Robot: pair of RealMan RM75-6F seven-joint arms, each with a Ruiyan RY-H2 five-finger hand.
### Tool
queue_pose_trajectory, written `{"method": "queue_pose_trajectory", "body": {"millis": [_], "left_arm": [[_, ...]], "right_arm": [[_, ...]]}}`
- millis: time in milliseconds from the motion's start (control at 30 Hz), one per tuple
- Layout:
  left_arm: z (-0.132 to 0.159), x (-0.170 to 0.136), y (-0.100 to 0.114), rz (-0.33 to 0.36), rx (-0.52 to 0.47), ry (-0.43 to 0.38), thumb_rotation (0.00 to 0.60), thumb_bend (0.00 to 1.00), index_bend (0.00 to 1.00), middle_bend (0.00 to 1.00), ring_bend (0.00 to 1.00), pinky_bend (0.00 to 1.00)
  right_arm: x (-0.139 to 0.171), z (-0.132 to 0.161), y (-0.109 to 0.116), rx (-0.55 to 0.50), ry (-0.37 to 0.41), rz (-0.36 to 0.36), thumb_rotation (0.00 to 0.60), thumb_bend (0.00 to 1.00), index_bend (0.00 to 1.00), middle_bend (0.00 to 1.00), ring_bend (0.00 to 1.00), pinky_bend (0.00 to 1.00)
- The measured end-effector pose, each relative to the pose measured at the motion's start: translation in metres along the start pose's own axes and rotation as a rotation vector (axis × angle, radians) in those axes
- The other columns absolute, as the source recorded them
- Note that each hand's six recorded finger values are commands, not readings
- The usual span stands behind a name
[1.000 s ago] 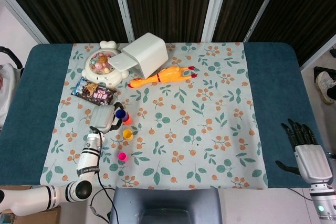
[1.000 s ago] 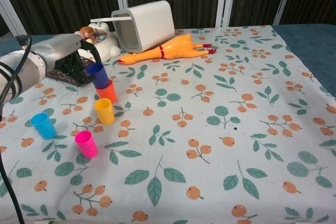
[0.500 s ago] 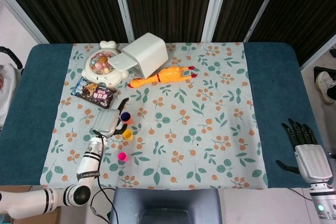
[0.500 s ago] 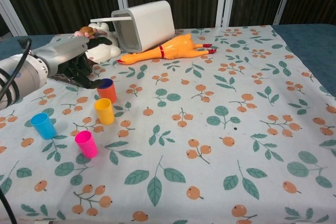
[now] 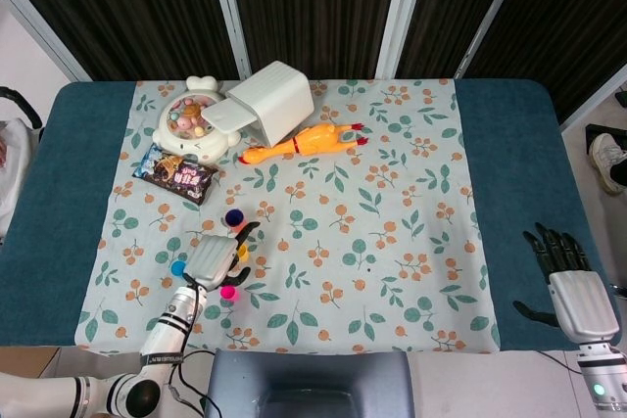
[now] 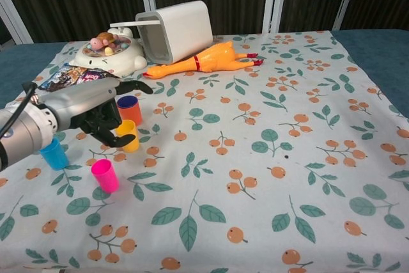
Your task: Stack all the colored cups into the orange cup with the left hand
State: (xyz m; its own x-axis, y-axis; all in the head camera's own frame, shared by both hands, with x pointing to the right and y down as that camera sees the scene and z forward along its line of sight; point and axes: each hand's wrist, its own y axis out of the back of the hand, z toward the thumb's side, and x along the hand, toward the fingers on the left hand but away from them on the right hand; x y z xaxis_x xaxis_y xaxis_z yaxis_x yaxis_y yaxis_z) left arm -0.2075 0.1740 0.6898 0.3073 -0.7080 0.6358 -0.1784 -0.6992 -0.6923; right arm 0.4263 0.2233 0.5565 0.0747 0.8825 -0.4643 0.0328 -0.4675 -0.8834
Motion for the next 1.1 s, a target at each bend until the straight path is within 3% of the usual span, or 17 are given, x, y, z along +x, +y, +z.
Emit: {"method": "queue_pose_trajectory", "body": {"millis": [200, 833, 1100], "left_arm": [[-0.01, 0.009, -0.011, 0.011, 0.041, 0.037, 0.6, 0.33, 0.37, 1.0, 1.0, 1.0], [-0.026, 0.014, -0.015, 0.028, 0.094, 0.071, 0.6, 0.34, 0.37, 1.0, 1.0, 1.0], [-0.031, 0.017, -0.015, 0.031, 0.096, 0.079, 0.6, 0.34, 0.45, 1.0, 1.0, 1.0]], "right_arm": [[0.0, -0.001, 0.001, -0.004, 0.001, 0.0, 0.6, 0.2, 0.0, 0.0, 0.0, 0.0], [0.0, 0.0, -0.001, 0.005, -0.001, 0.011, 0.6, 0.21, 0.0, 0.0, 0.0, 0.0], [0.001, 0.0, -0.001, 0.004, 0.004, 0.019, 0.6, 0.2, 0.0, 0.0, 0.0, 0.0]]}}
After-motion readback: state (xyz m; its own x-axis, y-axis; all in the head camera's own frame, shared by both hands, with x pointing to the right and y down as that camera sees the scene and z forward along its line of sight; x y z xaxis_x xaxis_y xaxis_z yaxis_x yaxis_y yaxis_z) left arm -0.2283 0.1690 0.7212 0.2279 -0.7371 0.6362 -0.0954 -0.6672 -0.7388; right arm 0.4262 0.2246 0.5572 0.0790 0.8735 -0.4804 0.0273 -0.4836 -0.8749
